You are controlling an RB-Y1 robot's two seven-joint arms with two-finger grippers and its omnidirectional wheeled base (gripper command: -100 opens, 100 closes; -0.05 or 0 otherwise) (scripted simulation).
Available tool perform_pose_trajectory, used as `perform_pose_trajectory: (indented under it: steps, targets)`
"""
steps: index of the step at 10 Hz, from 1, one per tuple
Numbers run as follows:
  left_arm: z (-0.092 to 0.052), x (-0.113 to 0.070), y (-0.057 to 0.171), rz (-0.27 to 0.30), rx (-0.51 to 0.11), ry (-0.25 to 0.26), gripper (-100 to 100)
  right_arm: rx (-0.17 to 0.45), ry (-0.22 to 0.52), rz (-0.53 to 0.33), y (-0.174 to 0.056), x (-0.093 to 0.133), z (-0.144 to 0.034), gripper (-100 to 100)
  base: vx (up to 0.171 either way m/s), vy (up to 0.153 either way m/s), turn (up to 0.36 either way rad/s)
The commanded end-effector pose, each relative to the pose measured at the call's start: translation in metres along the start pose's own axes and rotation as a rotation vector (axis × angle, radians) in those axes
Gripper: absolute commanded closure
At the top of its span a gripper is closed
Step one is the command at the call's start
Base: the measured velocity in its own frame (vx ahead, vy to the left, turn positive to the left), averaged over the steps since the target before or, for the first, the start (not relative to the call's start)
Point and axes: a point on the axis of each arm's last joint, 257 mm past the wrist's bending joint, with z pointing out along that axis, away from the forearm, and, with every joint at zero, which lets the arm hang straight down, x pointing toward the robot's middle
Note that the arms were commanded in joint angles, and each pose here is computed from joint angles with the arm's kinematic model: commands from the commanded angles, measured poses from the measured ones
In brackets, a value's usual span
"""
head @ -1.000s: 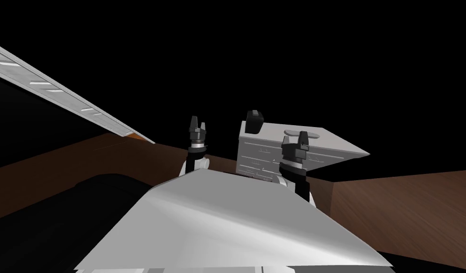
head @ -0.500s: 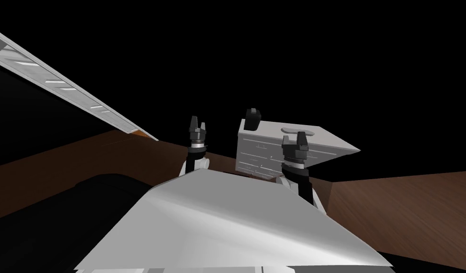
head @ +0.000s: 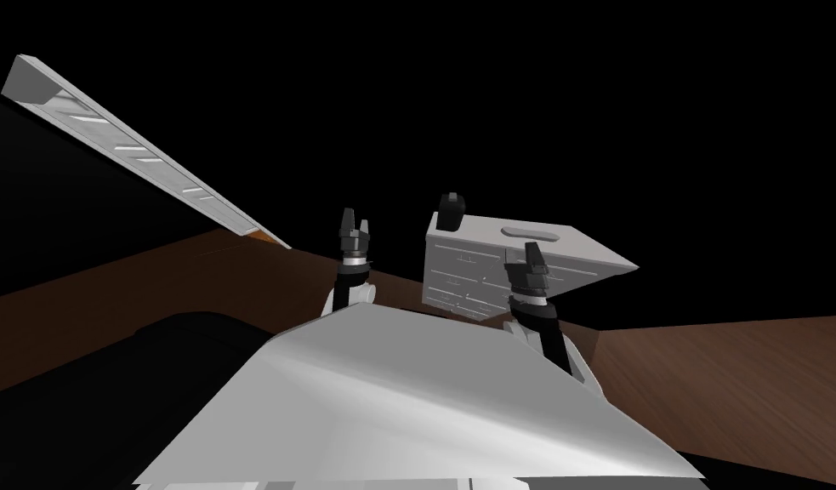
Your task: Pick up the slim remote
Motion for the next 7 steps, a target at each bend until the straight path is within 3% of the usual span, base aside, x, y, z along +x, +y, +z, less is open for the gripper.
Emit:
perform_pose_trajectory:
  steps: [1,7]
  targets:
    - [0.000,0.000,0.000,0.000,0.000,0.000,0,0.001,0.038,-0.014,-0.004,0.001,-0.003,-100,-0.058,-0.053,0.053]
    - [0.000,0.000,0.000,0.000,0.000,0.000,0,0.058,0.213,-0.083,-0.041,-0.002,-0.033,-100,-0.069,-0.060,0.083]
